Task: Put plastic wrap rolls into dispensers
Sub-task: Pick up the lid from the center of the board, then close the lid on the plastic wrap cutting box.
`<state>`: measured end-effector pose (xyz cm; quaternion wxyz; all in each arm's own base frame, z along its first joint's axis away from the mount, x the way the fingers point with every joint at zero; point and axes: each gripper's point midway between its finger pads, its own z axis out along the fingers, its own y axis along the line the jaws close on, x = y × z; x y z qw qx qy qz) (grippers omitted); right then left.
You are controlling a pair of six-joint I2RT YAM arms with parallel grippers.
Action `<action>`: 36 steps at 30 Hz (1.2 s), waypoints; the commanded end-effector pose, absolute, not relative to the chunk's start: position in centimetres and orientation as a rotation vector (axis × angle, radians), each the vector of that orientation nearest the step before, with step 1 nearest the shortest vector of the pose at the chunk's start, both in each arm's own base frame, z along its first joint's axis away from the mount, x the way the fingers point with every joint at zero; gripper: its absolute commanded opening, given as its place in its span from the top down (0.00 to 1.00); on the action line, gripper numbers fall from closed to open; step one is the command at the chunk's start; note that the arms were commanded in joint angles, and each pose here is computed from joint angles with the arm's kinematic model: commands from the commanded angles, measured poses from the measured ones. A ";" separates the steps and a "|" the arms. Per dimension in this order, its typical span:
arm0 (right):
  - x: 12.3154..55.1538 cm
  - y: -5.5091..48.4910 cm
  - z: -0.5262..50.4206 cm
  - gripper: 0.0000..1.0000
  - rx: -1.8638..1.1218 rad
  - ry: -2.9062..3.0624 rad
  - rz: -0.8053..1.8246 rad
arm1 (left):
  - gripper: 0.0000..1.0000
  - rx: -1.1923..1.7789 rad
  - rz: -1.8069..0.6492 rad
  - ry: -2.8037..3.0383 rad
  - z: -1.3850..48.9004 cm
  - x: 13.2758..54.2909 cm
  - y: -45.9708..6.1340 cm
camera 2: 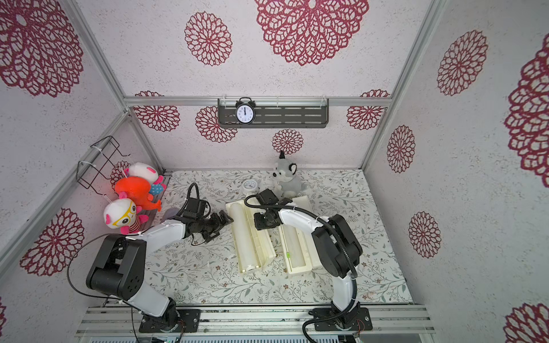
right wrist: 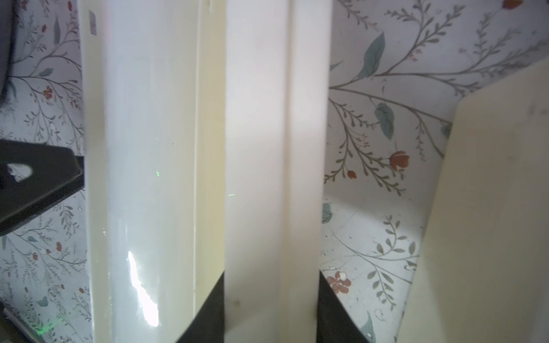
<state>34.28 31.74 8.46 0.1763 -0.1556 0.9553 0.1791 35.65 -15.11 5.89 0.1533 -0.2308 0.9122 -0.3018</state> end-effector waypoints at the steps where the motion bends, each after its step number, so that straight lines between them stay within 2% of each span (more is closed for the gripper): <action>1: 35.0 31.2 10.2 0.64 -0.447 2.658 0.428 | 0.01 -0.645 -0.874 2.584 6.4 36.1 -14.7; 9: 35.4 31.2 12.4 0.69 -0.431 2.609 0.401 | 0.02 -0.645 -0.885 2.568 6.7 36.3 -14.2; 18: 35.4 31.4 15.6 0.70 -0.463 2.559 0.282 | 0.01 -0.669 -0.885 2.537 7.0 36.2 -13.1; 28: 33.9 33.1 18.9 0.70 -0.551 2.508 0.020 | 0.02 -0.709 -0.860 2.485 7.8 35.7 -10.9; 36: 31.9 36.0 16.6 0.69 -0.650 2.509 -0.202 | 0.02 -0.810 -0.911 2.379 8.0 35.5 -8.5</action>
